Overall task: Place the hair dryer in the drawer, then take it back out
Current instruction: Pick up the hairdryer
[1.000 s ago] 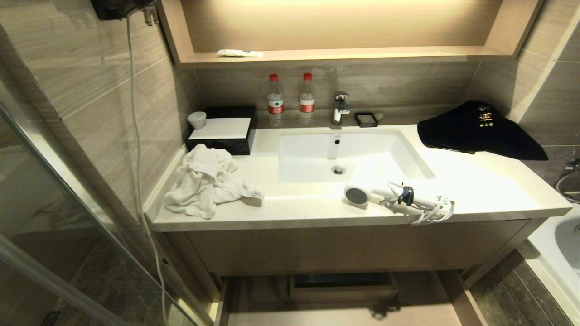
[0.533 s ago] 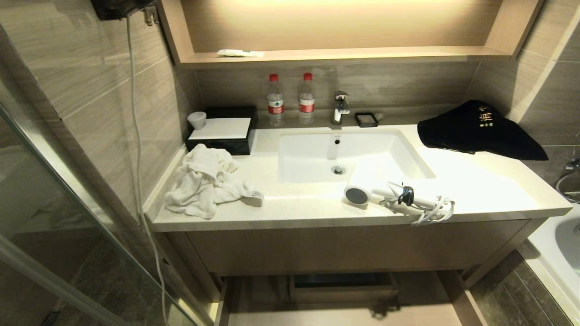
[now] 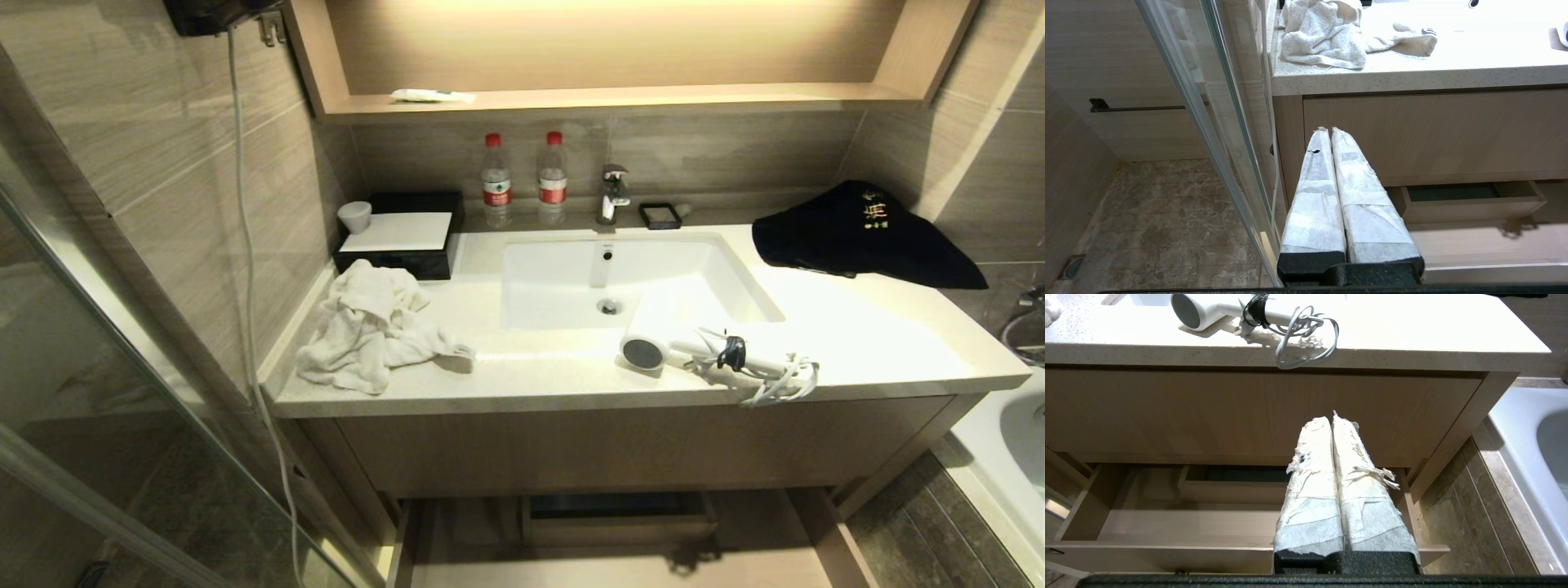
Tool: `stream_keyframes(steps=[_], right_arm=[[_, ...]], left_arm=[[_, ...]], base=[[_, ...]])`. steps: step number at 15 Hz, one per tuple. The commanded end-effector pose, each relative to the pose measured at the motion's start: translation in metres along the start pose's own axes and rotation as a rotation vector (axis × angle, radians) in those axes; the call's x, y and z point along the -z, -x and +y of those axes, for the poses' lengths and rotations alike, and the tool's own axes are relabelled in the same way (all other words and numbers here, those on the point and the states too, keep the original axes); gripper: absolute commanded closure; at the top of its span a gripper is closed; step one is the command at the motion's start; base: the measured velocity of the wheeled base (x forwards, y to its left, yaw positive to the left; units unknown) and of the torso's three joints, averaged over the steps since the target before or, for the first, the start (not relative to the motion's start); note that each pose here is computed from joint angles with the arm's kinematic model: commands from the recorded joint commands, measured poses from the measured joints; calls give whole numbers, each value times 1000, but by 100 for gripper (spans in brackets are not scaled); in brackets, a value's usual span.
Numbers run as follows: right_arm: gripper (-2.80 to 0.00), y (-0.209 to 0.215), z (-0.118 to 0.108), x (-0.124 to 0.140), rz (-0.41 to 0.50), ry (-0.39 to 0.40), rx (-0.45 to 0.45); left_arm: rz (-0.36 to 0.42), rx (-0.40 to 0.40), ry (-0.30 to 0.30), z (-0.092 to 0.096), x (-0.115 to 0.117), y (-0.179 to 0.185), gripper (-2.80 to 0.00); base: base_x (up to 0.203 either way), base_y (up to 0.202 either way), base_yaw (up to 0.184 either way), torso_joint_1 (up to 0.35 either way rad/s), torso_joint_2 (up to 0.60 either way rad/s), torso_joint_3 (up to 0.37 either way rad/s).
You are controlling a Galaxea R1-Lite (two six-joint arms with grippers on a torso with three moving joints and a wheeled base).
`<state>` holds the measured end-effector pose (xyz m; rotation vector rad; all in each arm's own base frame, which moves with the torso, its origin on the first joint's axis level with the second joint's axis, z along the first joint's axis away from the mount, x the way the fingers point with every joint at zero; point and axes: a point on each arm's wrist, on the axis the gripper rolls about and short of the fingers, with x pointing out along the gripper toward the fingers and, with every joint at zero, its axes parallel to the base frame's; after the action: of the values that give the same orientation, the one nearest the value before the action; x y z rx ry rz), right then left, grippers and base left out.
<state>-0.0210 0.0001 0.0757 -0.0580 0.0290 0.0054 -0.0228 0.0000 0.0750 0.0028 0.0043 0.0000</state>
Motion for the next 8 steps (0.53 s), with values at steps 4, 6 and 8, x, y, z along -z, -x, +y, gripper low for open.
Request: stream_keyframes(steps=[4, 6, 8], right_arm=[[0, 0, 0, 0, 2, 5, 0], [0, 0, 0, 0, 0, 8, -2], [0, 0, 0, 0, 0, 5, 1]], left_arm=[[3, 0, 0, 0, 0, 0, 0], [1, 0, 0, 0, 0, 0, 0], [3, 0, 0, 0, 0, 0, 0]], base=[[0, 0, 0, 111, -1, 105], [0, 0, 0, 271, -25, 222], [0, 0, 0, 246, -40, 199]])
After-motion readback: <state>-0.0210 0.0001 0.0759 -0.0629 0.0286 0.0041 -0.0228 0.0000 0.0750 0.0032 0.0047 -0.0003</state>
